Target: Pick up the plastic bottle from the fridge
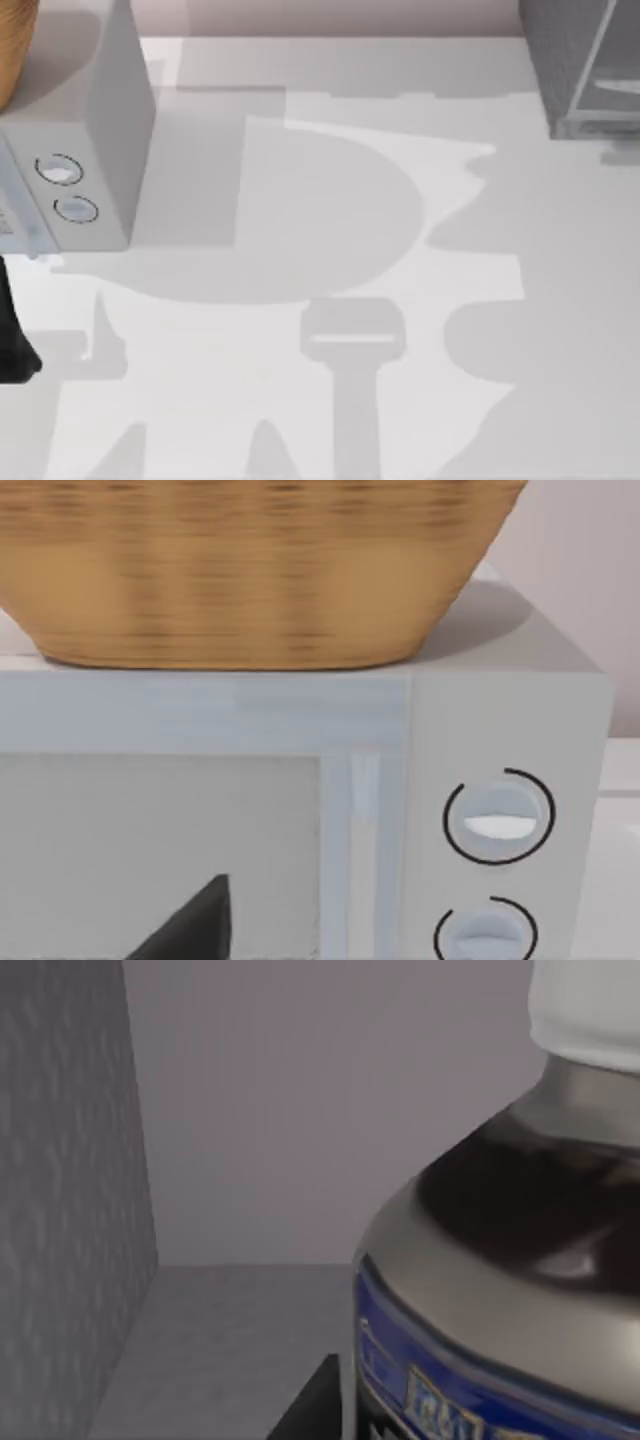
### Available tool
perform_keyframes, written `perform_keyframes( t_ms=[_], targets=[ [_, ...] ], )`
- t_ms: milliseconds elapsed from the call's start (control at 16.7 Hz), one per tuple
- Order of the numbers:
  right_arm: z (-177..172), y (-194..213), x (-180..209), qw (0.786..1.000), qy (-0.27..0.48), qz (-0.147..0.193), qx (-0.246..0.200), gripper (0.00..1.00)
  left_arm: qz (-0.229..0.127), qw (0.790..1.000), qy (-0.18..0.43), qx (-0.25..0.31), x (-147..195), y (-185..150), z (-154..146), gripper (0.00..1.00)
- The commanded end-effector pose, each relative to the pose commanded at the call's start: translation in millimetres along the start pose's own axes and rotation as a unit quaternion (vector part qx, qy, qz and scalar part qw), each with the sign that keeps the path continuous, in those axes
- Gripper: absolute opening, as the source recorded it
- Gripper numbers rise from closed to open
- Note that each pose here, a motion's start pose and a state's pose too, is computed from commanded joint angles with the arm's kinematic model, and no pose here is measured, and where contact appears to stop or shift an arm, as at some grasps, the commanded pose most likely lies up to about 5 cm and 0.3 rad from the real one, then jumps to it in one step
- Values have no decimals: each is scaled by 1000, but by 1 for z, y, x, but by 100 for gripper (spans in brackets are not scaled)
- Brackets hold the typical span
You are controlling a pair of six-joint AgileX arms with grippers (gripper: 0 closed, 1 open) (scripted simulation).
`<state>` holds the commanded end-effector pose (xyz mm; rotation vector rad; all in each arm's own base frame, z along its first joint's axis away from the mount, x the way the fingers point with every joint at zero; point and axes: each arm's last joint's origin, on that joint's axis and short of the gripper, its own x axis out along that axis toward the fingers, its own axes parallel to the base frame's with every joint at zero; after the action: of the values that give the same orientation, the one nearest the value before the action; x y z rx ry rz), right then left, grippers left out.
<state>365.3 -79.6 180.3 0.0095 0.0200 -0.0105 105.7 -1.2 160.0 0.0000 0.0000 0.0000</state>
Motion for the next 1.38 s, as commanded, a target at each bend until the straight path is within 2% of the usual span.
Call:
perform_keyframes(
  t_ms=[180,480,720,1080,1380],
  targets=[
    [2,0,-13,1000,-7,-1,-2,0,0,1000,0,0,0,0,0,100],
    [2,3,-13,1000,-3,2,0,0,0,1000,0,0,0,0,0,100],
    [18,13,-33,1000,1,2,-3,0,0,1000,0,0,0,0,0,100],
    [57,43,-114,1000,-7,-1,-9,0,0,1000,0,0,0,0,0,100],
    [48,63,-199,1000,-17,0,-8,0,0,1000,0,0,0,0,0,100]
  ],
)
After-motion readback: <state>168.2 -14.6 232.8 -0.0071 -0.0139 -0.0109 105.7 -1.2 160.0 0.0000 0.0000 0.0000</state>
